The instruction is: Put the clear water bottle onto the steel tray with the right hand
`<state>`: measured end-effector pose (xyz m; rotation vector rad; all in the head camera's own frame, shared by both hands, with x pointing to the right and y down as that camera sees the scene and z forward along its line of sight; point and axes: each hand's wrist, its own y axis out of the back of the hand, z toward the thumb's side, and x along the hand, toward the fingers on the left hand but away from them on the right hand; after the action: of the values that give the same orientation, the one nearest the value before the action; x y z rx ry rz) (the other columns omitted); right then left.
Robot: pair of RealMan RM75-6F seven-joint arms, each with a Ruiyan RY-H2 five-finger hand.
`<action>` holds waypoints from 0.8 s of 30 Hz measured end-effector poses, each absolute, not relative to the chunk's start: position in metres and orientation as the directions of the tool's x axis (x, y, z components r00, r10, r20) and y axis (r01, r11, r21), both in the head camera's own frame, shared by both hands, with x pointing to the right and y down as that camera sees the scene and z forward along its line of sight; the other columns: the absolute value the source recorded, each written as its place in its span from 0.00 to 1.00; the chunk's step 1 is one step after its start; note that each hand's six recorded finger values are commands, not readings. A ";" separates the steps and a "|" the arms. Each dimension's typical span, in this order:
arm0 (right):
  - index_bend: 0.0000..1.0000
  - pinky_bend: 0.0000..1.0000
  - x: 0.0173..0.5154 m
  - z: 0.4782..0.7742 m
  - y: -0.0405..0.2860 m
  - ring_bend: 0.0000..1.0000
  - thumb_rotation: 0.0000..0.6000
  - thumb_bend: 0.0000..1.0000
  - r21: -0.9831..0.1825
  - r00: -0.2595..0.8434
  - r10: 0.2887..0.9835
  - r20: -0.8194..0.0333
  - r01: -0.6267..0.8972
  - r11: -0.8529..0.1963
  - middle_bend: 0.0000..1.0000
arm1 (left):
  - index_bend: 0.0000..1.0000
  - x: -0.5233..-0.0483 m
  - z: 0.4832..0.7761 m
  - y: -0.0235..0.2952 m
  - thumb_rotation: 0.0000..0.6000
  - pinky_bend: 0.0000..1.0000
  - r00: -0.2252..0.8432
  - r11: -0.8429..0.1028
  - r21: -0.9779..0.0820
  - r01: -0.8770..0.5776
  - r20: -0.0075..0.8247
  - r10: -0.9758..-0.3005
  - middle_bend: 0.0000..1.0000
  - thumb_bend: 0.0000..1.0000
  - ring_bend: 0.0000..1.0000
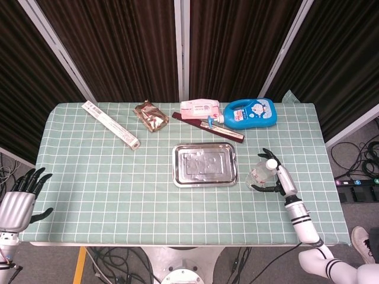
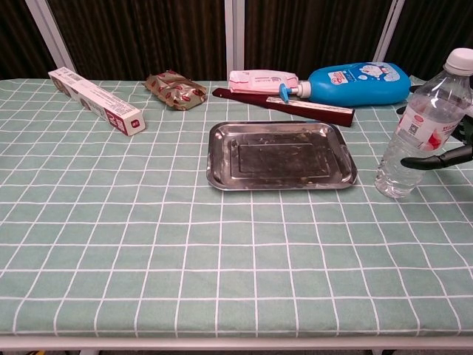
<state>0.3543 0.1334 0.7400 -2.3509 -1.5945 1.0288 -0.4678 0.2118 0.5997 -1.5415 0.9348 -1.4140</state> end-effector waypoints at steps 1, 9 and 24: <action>0.00 0.07 0.352 0.741 0.133 0.01 1.00 0.00 -0.448 0.215 0.860 -0.462 0.781 -0.436 0.19 | 0.21 -0.468 0.600 0.212 1.00 0.19 0.091 -0.384 -0.923 0.009 0.384 -0.919 0.19 0.11 0.10; 0.13 0.15 0.340 0.748 0.130 0.09 1.00 0.00 -0.422 0.206 0.867 -0.453 0.807 -0.413 0.28 | 0.21 -0.472 0.603 0.212 1.00 0.19 0.084 -0.398 -0.917 0.007 0.398 -0.914 0.19 0.11 0.10; 0.50 0.29 0.342 0.754 0.124 0.23 1.00 0.04 -0.432 0.162 0.878 -0.450 0.821 -0.373 0.43 | 0.21 -0.473 0.609 0.213 1.00 0.19 0.088 -0.415 -0.910 0.011 0.414 -0.906 0.19 0.11 0.10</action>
<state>0.3420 0.1241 0.7536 -2.3267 -1.7067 1.0014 -0.4730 0.2126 0.6086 -1.5626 0.9147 -1.4415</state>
